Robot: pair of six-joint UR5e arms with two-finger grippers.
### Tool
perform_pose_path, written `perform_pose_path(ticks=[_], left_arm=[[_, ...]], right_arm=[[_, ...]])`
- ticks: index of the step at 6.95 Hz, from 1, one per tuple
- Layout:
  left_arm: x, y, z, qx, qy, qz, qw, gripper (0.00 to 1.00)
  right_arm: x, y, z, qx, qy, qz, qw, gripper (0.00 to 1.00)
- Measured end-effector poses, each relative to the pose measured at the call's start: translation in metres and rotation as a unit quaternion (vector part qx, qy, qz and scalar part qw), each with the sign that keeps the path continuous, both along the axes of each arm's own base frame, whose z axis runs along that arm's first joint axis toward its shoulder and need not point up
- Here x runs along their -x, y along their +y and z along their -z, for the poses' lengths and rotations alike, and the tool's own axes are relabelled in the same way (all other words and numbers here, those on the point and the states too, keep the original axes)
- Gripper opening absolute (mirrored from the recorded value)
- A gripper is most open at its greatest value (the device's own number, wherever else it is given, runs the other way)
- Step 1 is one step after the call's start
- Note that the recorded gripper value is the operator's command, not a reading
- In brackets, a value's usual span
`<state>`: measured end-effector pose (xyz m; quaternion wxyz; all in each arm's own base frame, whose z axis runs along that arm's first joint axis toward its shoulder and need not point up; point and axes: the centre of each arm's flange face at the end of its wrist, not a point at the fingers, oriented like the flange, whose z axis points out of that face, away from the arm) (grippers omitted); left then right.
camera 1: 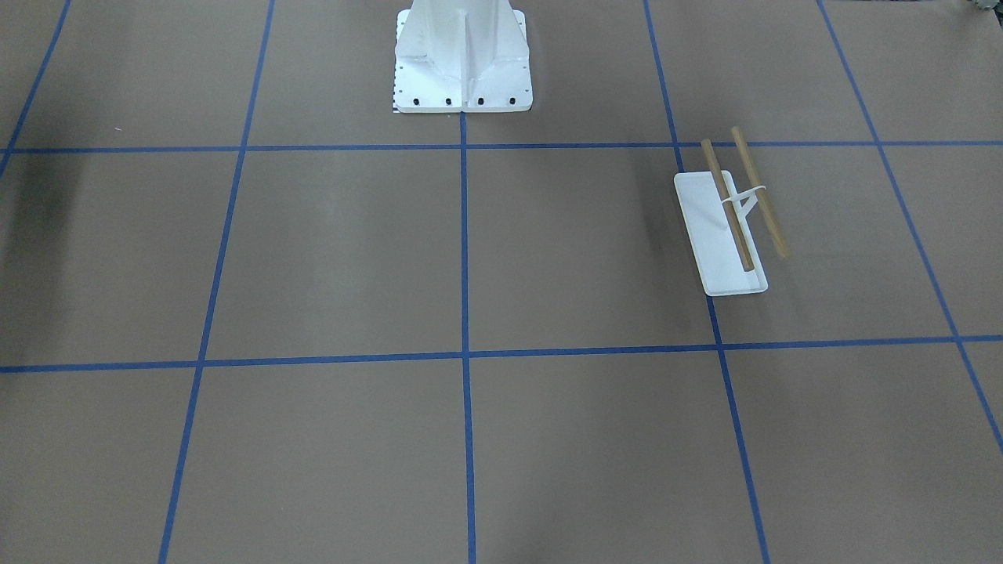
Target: Hang towel on rack
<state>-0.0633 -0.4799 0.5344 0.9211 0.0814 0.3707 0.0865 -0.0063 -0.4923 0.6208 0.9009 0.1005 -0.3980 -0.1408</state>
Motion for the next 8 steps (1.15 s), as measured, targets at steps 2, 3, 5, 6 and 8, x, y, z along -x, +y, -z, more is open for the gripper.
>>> perform_pose_path(ticks=[2,3,5,6,8], left_arm=[[0.000,0.008,-0.006,-0.016,0.000,-0.001,0.9999,0.98],[0.000,0.012,-0.011,-0.025,0.000,0.000,0.9997,0.98],[0.000,0.018,-0.019,-0.024,0.001,0.002,0.9997,0.98],[0.000,0.021,-0.024,-0.019,0.004,0.002,0.9998,0.98],[-0.002,0.023,-0.026,-0.017,0.010,0.001,0.9998,0.98]], right_arm=[[0.001,-0.001,0.000,0.000,0.000,0.001,1.0000,1.00],[0.001,-0.001,0.001,-0.001,0.000,0.001,1.0000,1.00],[0.003,0.000,0.001,-0.001,-0.001,0.003,1.0000,1.00],[0.004,0.000,-0.002,0.000,0.000,0.006,1.0000,1.00],[0.003,0.002,-0.026,0.004,0.001,0.024,0.9997,1.00]])
